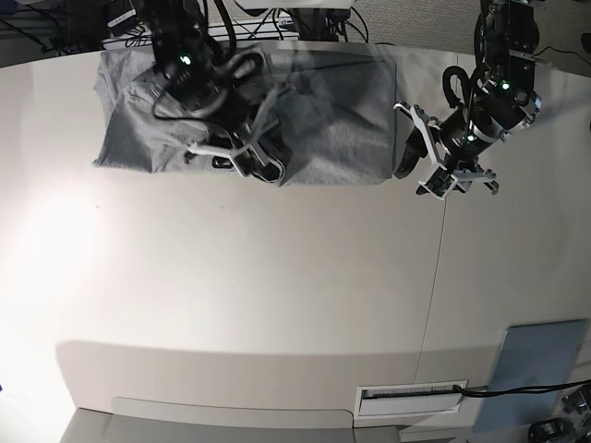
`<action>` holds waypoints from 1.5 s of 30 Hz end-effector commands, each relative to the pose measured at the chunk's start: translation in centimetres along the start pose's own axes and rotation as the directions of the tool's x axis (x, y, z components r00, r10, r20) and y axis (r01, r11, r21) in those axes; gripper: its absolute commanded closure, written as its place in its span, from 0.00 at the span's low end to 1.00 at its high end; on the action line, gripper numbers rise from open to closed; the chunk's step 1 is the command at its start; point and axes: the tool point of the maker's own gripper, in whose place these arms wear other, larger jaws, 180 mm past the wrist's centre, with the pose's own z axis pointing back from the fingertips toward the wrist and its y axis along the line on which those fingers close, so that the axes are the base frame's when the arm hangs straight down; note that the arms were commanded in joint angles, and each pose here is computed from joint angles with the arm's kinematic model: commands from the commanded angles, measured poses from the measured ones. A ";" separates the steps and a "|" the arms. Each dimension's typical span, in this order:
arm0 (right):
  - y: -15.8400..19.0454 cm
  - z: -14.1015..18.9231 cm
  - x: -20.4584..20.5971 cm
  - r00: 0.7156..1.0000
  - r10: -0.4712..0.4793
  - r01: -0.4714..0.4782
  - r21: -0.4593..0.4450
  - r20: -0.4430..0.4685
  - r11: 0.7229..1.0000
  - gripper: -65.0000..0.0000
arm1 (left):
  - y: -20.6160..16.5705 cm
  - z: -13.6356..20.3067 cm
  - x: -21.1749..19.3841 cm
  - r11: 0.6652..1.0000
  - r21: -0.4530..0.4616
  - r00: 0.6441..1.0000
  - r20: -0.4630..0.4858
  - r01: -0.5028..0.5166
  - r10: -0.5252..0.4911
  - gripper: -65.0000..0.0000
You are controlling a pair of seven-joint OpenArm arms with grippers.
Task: Fold the T-shirt properly
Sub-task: 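Fold the strip's middle over with the right gripper toward the left gripper, then press the folded bundle flat with the right gripper and release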
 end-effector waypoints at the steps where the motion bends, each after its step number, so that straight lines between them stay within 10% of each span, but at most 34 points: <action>1: -1.3 -0.3 0.7 1.000 -0.004 0.004 -0.057 0.001 0.998 0.67 | 0.3 0.3 1.0 1.000 0.008 0.999 0.036 0.007 -0.008 0.64; 7: -9.1 1.1 -2.3 0.978 -0.124 0.045 -0.409 -0.169 0.911 0.67 | 0.3 0.3 0.7 1.000 0.008 1.000 0.019 0.007 -0.007 0.64; 16: -12.7 5.1 -4.0 0.960 -0.213 0.091 -0.520 -0.181 0.849 0.67 | 0.3 0.3 0.5 1.000 0.006 1.000 0.014 0.006 -0.006 0.64; 31: -18.6 18.0 -9.4 0.943 -0.238 0.064 -0.576 -0.231 0.815 0.54 | -1.2 0.8 -0.4 1.000 -0.023 0.999 0.032 -0.021 0.021 0.64; 41: -16.8 15.1 -13.8 0.896 -0.353 0.236 -0.382 -0.271 0.894 0.44 | -1.2 0.8 -0.5 0.999 -0.024 0.999 0.028 -0.022 0.022 0.64; 45: -17.6 13.9 -15.2 0.865 -0.412 0.298 -0.366 -0.287 0.881 0.44 | -1.2 0.8 -0.6 0.999 -0.024 0.999 0.026 -0.021 0.022 0.64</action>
